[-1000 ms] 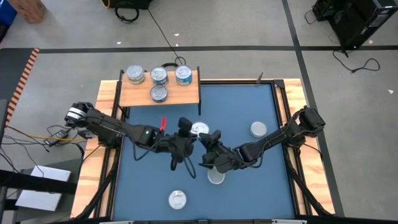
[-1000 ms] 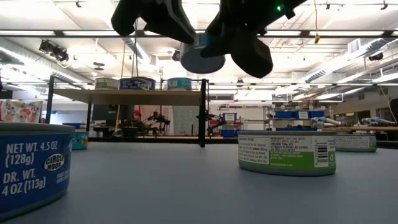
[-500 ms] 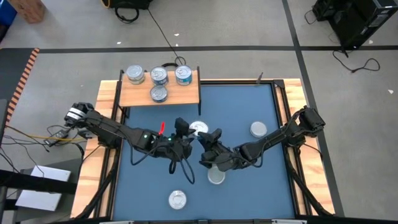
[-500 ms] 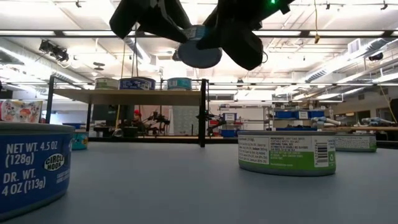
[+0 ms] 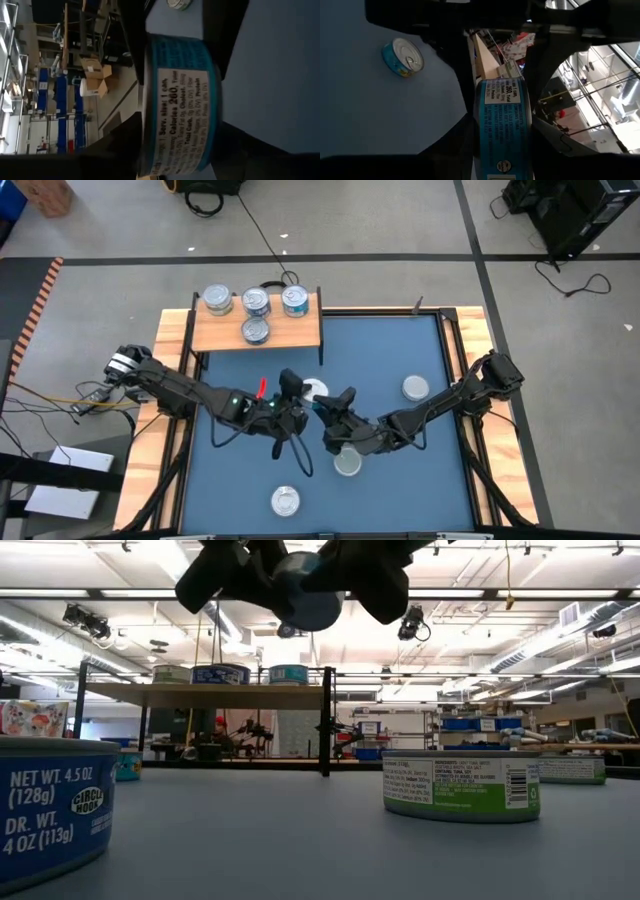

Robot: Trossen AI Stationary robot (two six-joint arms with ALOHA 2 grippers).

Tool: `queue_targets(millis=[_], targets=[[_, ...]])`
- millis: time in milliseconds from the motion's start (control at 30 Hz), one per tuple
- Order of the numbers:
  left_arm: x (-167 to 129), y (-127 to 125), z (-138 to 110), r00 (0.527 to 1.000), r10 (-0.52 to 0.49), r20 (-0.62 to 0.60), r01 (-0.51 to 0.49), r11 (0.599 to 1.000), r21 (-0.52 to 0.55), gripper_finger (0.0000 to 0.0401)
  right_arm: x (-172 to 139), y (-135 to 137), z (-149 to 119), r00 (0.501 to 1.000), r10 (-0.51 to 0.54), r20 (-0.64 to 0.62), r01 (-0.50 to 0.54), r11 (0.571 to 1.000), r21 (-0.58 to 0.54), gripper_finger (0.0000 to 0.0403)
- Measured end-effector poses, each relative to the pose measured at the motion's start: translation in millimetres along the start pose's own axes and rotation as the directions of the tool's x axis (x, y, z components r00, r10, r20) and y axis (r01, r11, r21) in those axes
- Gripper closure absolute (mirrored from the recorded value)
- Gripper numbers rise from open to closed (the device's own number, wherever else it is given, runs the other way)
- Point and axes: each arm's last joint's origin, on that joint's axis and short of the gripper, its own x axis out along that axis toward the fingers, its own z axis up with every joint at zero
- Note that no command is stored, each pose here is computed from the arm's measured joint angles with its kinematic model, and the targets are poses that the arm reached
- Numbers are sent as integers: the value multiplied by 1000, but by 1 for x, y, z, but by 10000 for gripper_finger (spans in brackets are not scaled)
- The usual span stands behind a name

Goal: Stack canned seafood by type on shelf
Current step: Put the yellow blue tuna can on the shelf aligned with the other yellow blue tuna cans

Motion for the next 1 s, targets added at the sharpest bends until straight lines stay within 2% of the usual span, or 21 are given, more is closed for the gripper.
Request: queue_targets(millis=[233, 367, 600, 767, 1000], targets=[[-5, -2, 2, 999, 39, -12, -38, 997, 61, 260, 1, -1, 0, 1000, 2, 5, -3, 1000, 24, 260], [-3, -1, 1, 999, 44, -17, -43, 998, 44, 260, 2, -2, -1, 1000, -20, -19, 20, 999, 36, 222], [14, 11, -13, 992, 66, -112, -65, 998, 10, 260, -2, -1, -2, 996, -65, -67, 66, 998, 13, 165], [22, 23, -25, 973, 117, -197, -117, 993, 8, 260, -9, 1, 0, 988, -108, -106, 105, 994, -42, 160], [25, 52, -48, 952, 150, -269, -186, 976, -116, 260, -15, 3, 2, 984, -129, -119, 120, 990, -75, 170]])
